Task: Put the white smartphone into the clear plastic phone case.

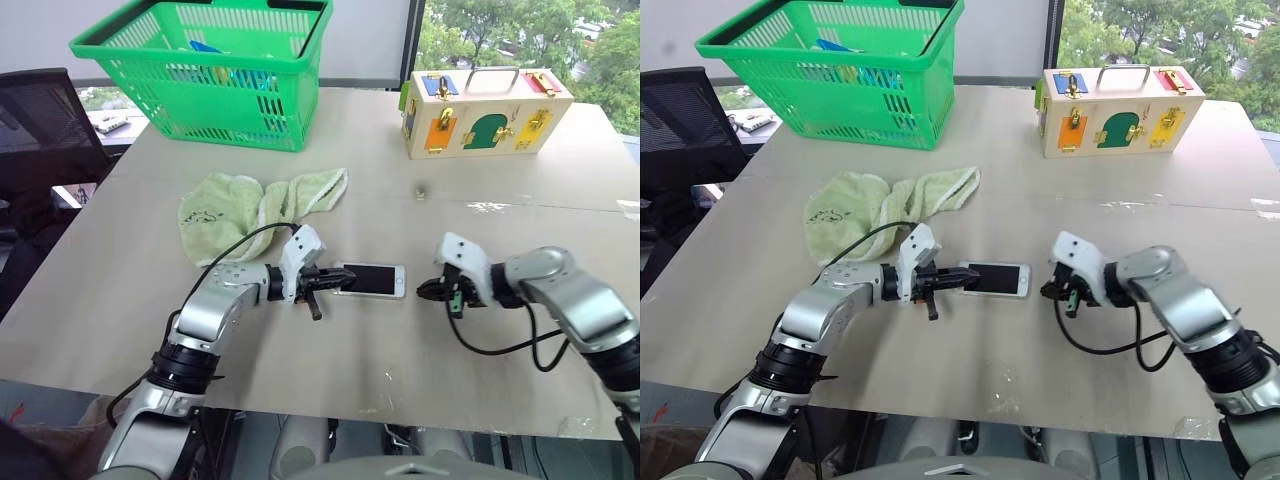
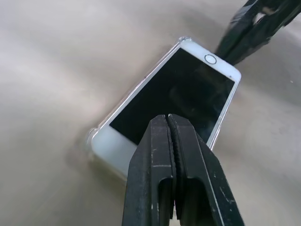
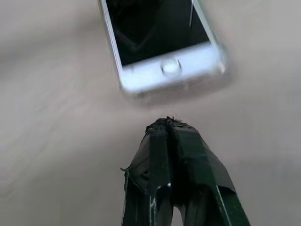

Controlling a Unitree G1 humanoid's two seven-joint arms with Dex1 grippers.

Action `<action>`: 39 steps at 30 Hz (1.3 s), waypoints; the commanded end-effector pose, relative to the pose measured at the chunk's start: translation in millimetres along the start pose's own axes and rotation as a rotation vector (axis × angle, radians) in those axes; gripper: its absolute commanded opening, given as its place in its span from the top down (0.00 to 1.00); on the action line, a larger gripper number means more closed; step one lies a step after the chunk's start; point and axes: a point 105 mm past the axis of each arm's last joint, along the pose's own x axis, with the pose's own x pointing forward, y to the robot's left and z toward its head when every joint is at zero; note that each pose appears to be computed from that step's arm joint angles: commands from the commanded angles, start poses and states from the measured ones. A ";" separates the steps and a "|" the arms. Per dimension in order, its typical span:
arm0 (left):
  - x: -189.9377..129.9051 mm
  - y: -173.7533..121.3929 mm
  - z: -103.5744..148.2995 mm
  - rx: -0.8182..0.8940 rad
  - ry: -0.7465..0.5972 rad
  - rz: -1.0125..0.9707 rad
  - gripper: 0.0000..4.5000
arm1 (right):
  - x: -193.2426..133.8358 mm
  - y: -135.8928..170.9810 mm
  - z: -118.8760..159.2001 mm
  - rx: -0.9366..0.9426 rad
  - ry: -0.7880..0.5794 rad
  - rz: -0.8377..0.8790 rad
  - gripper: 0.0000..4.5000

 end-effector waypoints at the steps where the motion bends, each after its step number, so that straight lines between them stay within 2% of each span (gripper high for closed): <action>1: 0.3 -1.5 -6.4 -0.011 0.024 -0.002 0.99 | -5.8 12.3 27.2 -0.048 -0.101 0.043 1.00; 6: -0.3 -2.3 -6.2 0.000 0.021 -0.013 0.99 | 9.8 19.5 32.1 -0.050 -0.125 0.059 1.00; 10: -2.8 -8.8 -6.2 0.033 0.013 -0.059 0.99 | 25.4 18.1 17.5 -0.064 -0.052 0.047 1.00; 16: -4.2 -13.9 -11.5 0.059 0.027 -0.086 0.99 | 28.4 13.0 -4.1 -0.051 0.029 0.046 1.00; 28: -2.5 -8.1 -15.4 0.098 0.036 -0.085 0.99 | 43.7 17.2 -17.9 -0.033 0.109 0.109 1.00; 33: -2.2 -7.9 -16.3 0.099 0.035 -0.084 0.99 | 56.1 17.6 -34.9 -0.011 0.183 0.123 1.00; 39: -3.3 -7.4 -17.6 0.097 0.035 -0.074 0.99 | 53.4 10.6 -29.0 -0.005 0.114 0.048 1.00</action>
